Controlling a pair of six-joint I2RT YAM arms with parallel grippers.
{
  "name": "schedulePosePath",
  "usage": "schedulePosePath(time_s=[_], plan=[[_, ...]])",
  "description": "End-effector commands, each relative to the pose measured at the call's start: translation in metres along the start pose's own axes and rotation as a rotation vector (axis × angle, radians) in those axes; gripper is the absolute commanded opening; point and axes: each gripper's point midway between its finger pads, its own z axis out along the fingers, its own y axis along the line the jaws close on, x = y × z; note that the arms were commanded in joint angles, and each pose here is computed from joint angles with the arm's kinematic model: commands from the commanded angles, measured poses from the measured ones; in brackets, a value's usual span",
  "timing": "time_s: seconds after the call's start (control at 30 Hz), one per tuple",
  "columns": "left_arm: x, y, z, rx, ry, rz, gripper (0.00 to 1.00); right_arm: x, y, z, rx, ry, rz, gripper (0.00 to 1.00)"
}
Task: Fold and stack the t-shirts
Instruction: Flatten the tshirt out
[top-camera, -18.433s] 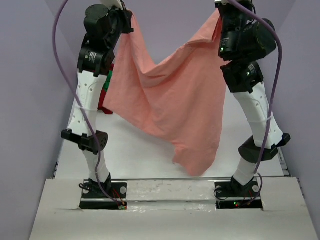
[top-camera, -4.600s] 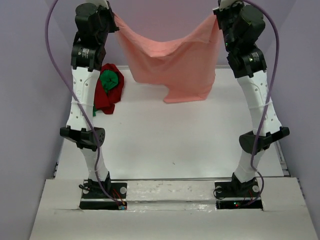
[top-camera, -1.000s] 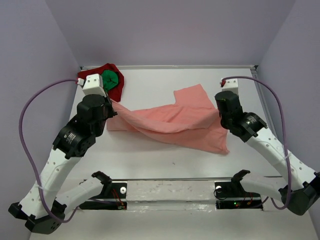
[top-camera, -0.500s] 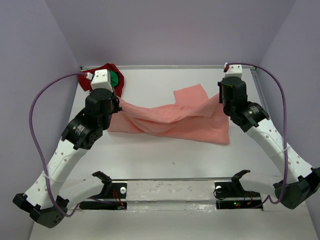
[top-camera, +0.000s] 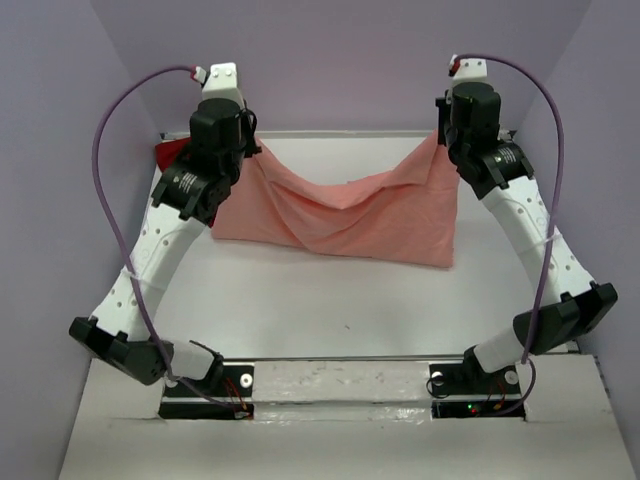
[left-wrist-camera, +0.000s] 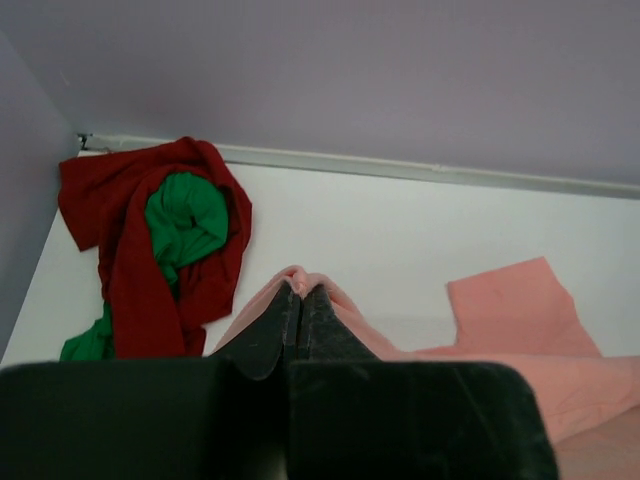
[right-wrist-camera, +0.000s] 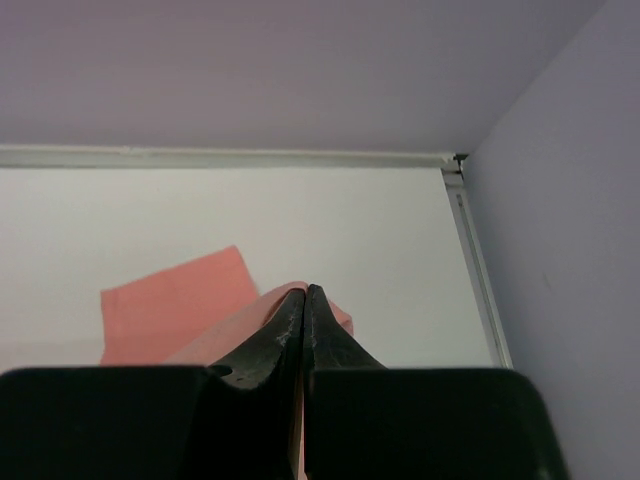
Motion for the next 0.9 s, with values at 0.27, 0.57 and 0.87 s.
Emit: schedulePosePath(time_s=[0.27, 0.57, 0.87], plan=[[-0.11, 0.01, 0.124, 0.042, -0.164, 0.004, 0.0, -0.09, -0.046, 0.089, 0.025, -0.185, -0.012, 0.0], [-0.154, 0.038, 0.126, 0.097, -0.283, -0.013, 0.0, -0.178, -0.078, 0.039, -0.015, -0.405, 0.043, 0.0], [-0.214, 0.028, 0.024, 0.151, -0.447, -0.034, 0.0, -0.22, -0.105, -0.059, 0.009, -0.549, 0.068, 0.0]])
